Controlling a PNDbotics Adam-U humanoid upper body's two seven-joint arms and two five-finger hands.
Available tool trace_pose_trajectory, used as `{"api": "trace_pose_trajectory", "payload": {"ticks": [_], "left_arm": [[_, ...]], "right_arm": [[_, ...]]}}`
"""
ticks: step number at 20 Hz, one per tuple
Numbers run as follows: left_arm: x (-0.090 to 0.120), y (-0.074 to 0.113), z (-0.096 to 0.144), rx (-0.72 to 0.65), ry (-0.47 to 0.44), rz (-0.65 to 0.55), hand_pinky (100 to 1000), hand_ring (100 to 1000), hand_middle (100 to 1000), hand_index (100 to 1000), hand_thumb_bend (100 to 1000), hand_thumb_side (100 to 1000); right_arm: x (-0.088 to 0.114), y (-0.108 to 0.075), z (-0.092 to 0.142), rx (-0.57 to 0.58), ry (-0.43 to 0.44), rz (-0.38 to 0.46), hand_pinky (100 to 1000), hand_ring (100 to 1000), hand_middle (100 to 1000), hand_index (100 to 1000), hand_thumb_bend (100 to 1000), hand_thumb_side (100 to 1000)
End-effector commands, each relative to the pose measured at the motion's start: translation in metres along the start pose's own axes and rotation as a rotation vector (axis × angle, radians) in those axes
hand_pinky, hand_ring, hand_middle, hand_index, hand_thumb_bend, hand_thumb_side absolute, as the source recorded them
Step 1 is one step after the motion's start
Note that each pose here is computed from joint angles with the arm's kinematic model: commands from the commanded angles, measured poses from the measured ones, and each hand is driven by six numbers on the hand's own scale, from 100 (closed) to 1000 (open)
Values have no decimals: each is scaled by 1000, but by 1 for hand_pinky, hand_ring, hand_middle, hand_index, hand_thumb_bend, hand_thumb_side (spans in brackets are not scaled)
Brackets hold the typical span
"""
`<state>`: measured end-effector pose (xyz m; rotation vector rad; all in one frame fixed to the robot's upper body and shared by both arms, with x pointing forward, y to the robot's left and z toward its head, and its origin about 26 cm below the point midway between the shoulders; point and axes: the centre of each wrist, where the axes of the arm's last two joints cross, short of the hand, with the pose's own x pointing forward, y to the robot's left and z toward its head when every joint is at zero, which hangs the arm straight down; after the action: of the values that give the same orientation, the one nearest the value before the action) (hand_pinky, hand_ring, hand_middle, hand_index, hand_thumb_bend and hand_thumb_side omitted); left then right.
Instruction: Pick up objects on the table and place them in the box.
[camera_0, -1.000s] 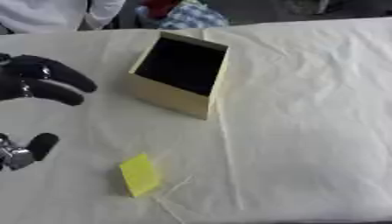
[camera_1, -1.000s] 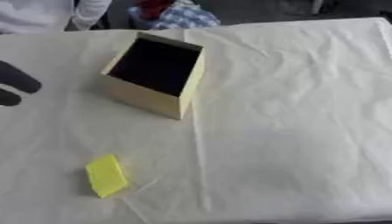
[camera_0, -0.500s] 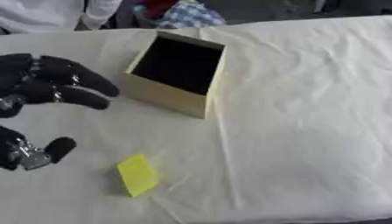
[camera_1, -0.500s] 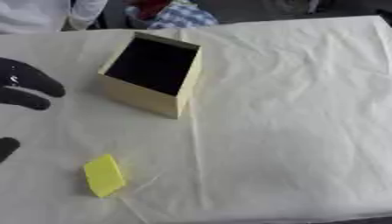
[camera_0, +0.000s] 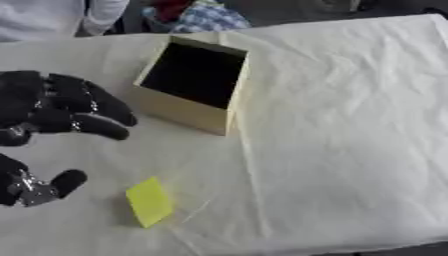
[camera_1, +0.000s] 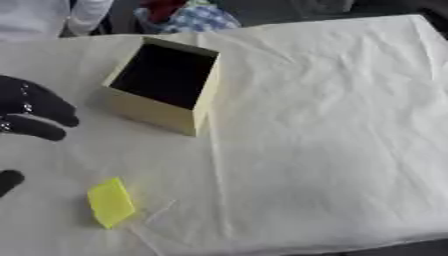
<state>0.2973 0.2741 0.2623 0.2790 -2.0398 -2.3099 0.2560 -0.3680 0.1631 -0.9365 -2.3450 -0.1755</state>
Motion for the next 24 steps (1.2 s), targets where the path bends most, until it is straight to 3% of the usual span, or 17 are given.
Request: {"api": "trace_pose_trajectory", "payload": {"ticks": [1,4,7,9,14,19,24], "left_arm": [[2,10,2,-256,-170,-150,862,896,845,943,100,484],[2,13,0,-277,-187,-188,877,907,852,938,102,473],[2,15,0,-299,-182,-221,892,918,866,939,225,391],[2,13,-1,-320,-177,-238,893,918,867,939,252,348],[3,7,-7,-366,-183,-260,907,928,886,968,290,357],[4,7,-11,-379,-189,-289,909,923,870,972,421,405],[6,1,-13,-330,-208,-294,890,916,865,969,357,365]], "right_arm": [[6,-3,-10,13,-42,4,595,675,516,696,100,870],[6,-3,-10,13,-41,4,595,675,516,695,100,870],[6,-3,-9,12,-40,4,595,675,516,695,100,870],[6,-3,-9,13,-40,4,595,675,516,695,100,870],[6,-3,-10,13,-40,1,595,674,515,695,100,869],[6,-3,-9,13,-38,0,594,674,515,695,100,870],[6,-2,-9,14,-38,0,594,674,514,694,100,871]]}}
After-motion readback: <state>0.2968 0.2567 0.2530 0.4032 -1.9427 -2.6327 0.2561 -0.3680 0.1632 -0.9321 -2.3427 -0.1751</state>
